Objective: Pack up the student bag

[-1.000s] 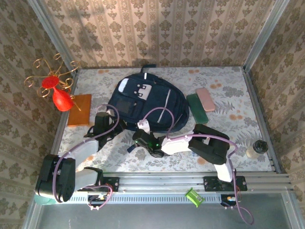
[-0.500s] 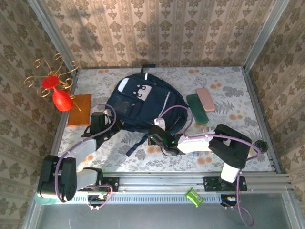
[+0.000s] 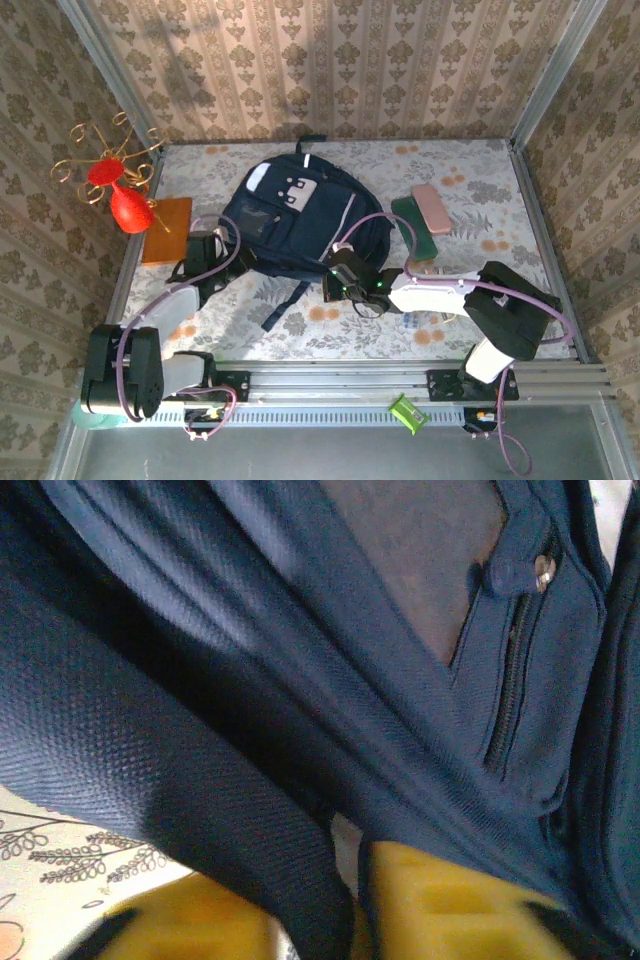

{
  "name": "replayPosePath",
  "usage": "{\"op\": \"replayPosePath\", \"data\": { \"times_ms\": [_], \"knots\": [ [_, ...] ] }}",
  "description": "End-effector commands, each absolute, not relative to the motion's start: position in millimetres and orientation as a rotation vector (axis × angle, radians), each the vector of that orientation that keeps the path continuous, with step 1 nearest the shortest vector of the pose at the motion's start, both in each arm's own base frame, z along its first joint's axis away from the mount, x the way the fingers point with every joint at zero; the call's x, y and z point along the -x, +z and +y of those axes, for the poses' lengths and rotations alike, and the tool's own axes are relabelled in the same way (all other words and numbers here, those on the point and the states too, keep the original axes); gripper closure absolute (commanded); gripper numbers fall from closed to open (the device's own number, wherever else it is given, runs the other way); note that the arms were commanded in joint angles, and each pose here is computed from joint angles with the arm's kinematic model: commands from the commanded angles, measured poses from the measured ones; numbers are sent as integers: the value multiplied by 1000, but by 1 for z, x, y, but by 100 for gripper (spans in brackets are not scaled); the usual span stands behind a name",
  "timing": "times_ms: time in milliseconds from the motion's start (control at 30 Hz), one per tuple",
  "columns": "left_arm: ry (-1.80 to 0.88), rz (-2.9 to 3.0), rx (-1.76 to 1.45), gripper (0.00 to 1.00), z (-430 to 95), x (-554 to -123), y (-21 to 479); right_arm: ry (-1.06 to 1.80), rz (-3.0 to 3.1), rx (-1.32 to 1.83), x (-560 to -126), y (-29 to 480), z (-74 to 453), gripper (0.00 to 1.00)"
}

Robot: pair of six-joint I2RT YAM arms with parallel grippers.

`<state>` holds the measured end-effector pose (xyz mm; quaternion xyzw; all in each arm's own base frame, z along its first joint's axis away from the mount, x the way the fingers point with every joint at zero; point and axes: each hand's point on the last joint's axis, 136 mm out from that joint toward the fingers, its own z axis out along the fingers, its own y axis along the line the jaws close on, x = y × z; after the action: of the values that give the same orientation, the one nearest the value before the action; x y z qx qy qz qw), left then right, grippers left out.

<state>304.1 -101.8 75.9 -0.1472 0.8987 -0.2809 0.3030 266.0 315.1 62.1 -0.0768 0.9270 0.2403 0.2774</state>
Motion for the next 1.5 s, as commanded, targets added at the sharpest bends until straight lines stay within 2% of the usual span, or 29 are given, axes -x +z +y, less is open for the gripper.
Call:
{"op": "replayPosePath", "data": {
  "times_ms": [0,67,233,467,733,1067,1367,1467],
  "knots": [
    [-624,2340,269,53,-100,-315,101,736,2492,336,-263,82,329,100],
    [-536,2330,192,46,-103,-313,110,770,2498,341,-265,87,332,100],
    [-445,2207,-170,41,-141,-307,136,858,2509,341,-268,96,335,100],
    [-345,1903,-769,40,-221,-275,152,1041,2493,384,-271,119,342,100],
    [-321,1757,-1143,40,-254,-249,133,1130,2477,369,-278,132,338,100],
    [-409,1724,-1242,40,-263,-243,124,1180,2459,376,-282,140,329,100],
    [-418,1695,-1350,47,-269,-244,126,1260,2415,454,-291,175,320,100],
    [-377,1701,-1375,55,-269,-254,124,1273,2410,474,-292,180,321,100]
  ]
}}
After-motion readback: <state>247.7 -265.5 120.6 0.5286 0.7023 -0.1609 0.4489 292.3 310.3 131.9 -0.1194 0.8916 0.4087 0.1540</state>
